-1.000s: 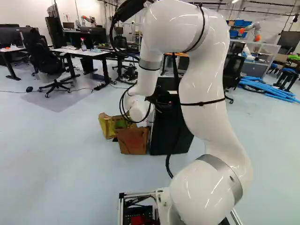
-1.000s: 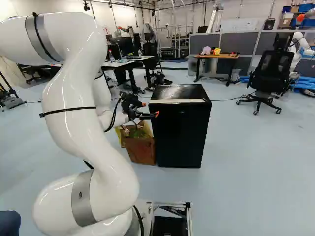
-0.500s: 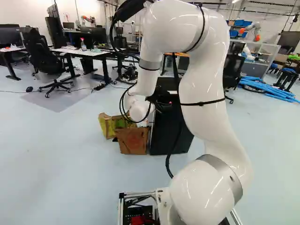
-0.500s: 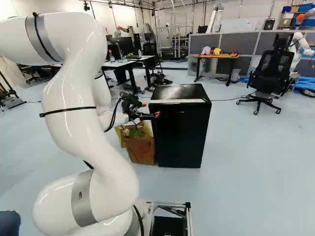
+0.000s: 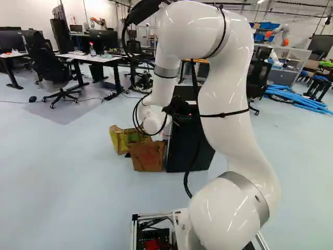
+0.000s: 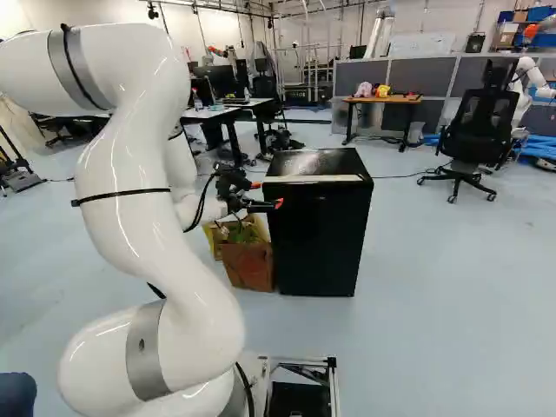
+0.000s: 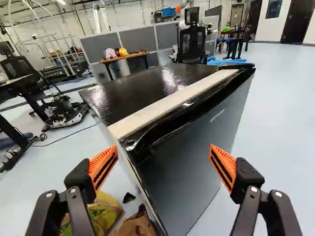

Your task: Grab a drink from the fridge

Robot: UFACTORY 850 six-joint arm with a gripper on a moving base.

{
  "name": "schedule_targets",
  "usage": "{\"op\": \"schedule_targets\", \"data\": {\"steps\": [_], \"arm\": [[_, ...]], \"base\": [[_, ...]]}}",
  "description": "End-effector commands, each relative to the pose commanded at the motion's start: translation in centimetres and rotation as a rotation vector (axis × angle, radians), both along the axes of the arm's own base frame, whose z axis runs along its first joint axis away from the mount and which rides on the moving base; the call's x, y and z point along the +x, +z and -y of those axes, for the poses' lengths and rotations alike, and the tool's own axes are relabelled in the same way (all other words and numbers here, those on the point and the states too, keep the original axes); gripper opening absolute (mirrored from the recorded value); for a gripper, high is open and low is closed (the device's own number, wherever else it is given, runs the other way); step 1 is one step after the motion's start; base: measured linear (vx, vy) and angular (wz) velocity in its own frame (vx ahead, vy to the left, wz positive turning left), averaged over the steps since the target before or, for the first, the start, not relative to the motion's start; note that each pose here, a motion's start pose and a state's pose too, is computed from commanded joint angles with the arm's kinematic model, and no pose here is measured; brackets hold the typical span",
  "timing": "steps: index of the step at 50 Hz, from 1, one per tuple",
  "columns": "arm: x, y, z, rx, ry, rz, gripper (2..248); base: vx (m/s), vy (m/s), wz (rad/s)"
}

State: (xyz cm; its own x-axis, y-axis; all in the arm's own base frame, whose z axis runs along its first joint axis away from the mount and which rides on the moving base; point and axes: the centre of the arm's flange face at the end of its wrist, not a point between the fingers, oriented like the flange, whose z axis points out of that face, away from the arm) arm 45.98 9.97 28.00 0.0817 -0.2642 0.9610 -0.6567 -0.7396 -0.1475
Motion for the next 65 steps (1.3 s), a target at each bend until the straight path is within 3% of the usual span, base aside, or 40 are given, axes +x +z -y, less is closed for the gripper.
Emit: {"op": "schedule_targets", "data": {"steps": [26, 65], "arm": [[0.94, -0.16, 0.15, 0.011, -0.048, 0.009, 247], [0.49, -0.27, 0.58, 0.023, -0.121, 0.004, 247]], "base": [[0.000, 0.000, 0.000], [0.000, 0.000, -0.002]]}}
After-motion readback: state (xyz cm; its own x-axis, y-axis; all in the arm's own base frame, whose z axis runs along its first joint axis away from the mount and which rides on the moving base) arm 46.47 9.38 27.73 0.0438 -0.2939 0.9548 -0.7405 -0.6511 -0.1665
